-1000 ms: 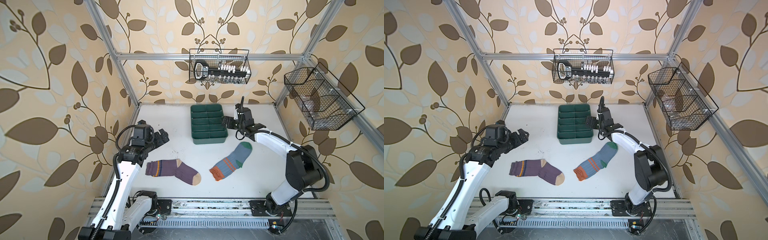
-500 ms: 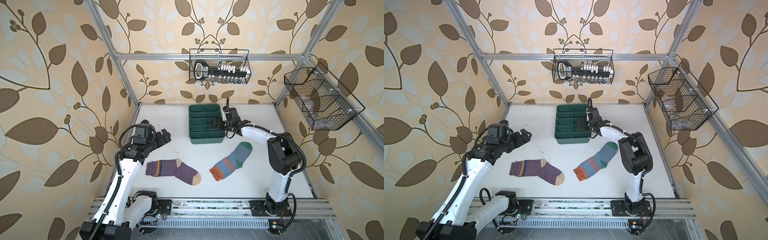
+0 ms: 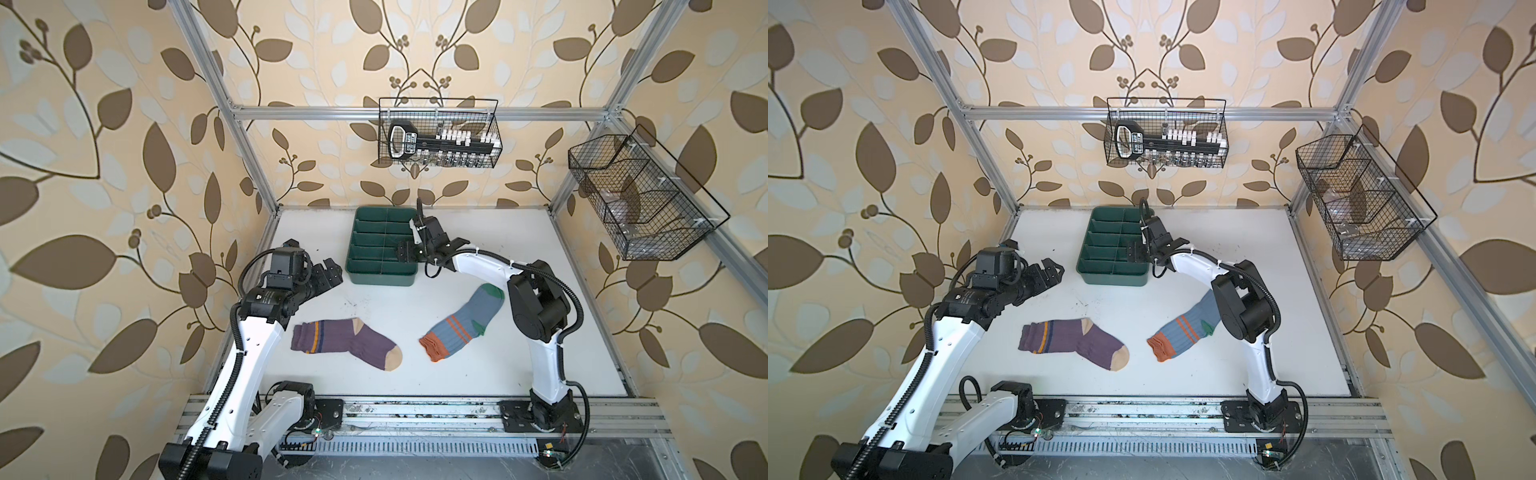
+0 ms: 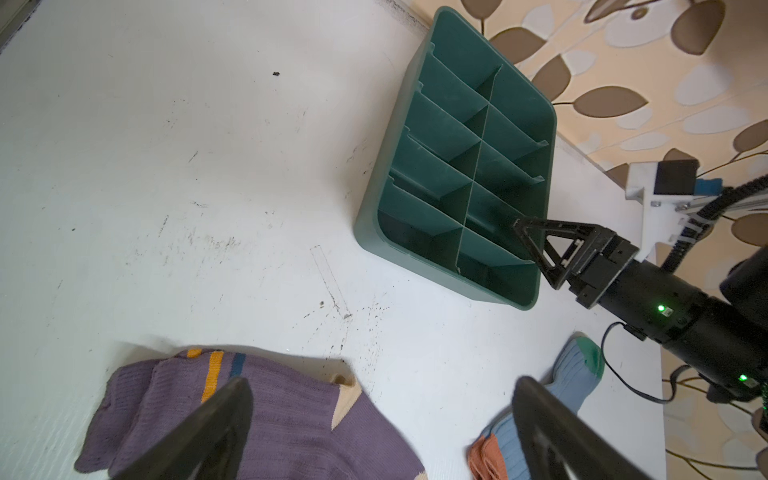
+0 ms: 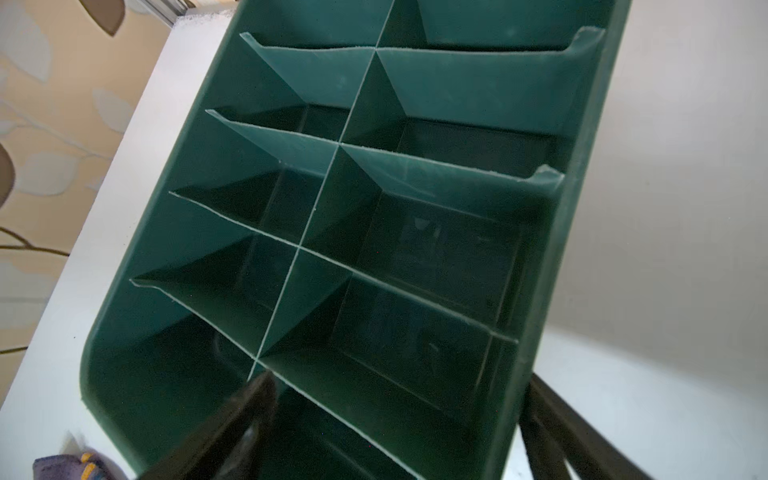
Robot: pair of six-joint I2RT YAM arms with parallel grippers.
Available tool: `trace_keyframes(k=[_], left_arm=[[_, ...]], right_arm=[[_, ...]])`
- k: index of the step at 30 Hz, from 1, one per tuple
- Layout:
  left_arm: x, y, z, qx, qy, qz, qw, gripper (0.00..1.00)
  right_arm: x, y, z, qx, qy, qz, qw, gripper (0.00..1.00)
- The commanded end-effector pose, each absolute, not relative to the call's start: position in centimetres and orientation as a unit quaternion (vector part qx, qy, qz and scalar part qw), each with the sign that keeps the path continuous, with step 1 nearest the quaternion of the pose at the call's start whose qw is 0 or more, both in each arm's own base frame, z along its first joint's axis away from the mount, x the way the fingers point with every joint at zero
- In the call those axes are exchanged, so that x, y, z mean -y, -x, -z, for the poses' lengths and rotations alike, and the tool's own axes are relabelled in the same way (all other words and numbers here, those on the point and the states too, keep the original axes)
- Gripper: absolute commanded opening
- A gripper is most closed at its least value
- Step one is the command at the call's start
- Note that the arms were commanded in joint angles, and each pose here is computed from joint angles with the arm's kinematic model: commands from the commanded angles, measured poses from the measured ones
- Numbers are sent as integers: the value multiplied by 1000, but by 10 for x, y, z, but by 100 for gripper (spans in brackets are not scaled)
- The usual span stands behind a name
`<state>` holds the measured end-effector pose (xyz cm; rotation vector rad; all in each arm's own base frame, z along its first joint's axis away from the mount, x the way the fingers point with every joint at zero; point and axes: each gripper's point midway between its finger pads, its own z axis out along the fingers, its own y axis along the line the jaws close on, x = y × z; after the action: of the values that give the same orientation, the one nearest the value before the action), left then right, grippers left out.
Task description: Roll the socks
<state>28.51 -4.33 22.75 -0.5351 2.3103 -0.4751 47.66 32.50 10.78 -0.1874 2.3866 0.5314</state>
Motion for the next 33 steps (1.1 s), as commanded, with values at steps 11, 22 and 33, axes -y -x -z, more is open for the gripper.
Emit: trace_keyframes(k=[11, 22, 33], left_arm=[[61, -286, -249, -893, 160, 198, 372, 99], [149, -271, -264, -912, -23, 200, 357, 99], [174, -271, -250, -920, -63, 191, 337, 99]], right_arm=[[-281, -449, -204, -901, 82, -215, 367, 100], [-62, -326, -156, -919, -158, -175, 317, 100], [-39, -301, -65, -928, -215, -169, 253, 100]])
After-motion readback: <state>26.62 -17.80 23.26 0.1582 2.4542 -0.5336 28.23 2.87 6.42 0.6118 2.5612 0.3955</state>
